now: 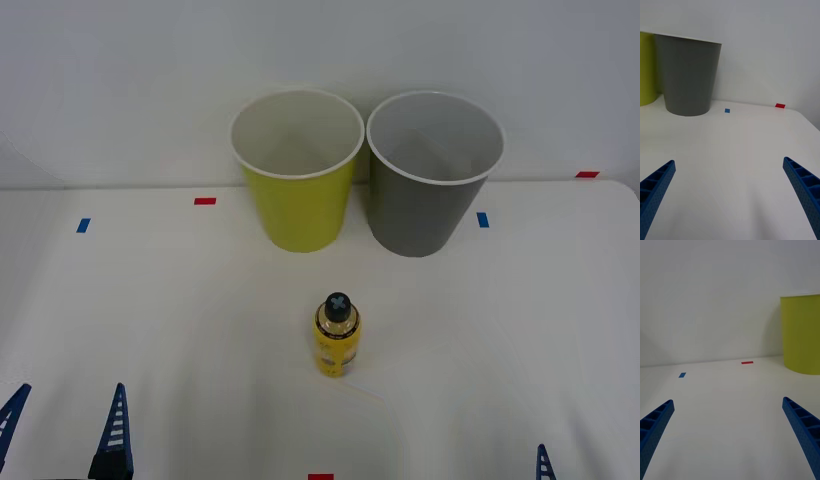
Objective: Put cans in the gray bin and PET bottles in the light green bin.
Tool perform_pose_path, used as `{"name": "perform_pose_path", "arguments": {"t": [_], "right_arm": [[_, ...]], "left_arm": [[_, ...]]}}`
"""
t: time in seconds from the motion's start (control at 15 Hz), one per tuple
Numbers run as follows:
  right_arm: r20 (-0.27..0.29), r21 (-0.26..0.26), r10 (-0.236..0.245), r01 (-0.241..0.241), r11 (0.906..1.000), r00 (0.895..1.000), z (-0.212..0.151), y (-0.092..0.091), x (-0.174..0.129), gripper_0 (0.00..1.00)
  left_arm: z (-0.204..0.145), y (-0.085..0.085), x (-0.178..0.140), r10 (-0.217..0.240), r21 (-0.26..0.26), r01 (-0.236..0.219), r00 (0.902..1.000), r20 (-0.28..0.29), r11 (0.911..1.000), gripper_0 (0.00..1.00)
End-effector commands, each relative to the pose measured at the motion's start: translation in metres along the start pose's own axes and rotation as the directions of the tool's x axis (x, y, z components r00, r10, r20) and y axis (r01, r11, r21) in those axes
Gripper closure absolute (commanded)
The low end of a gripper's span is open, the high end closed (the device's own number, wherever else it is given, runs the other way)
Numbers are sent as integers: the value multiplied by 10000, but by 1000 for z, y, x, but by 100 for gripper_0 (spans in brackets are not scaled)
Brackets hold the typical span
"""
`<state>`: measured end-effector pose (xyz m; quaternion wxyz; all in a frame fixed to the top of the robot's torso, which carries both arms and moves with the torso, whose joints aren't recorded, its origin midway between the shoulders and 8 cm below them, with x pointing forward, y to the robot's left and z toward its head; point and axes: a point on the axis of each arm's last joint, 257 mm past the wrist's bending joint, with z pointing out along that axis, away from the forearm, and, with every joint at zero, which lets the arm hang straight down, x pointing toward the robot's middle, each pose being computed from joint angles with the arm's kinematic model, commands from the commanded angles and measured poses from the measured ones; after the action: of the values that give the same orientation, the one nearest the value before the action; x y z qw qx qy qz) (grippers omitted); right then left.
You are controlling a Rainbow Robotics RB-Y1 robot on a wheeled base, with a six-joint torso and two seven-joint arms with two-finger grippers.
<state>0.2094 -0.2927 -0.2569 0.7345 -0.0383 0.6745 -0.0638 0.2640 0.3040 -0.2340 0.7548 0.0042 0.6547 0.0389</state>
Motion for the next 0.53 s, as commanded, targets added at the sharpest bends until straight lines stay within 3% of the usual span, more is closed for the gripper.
{"name": "perform_pose_path", "arguments": {"t": [0.07,0.53], "right_arm": [[0,0,0,0,10000,10000,0,0,0,0],[0,0,0,0,10000,10000,0,0,0,0]], "left_arm": [[0,0,0,-1,0,1,10000,-2,10000,0],[0,0,0,-1,0,1,10000,-2,10000,0]]}}
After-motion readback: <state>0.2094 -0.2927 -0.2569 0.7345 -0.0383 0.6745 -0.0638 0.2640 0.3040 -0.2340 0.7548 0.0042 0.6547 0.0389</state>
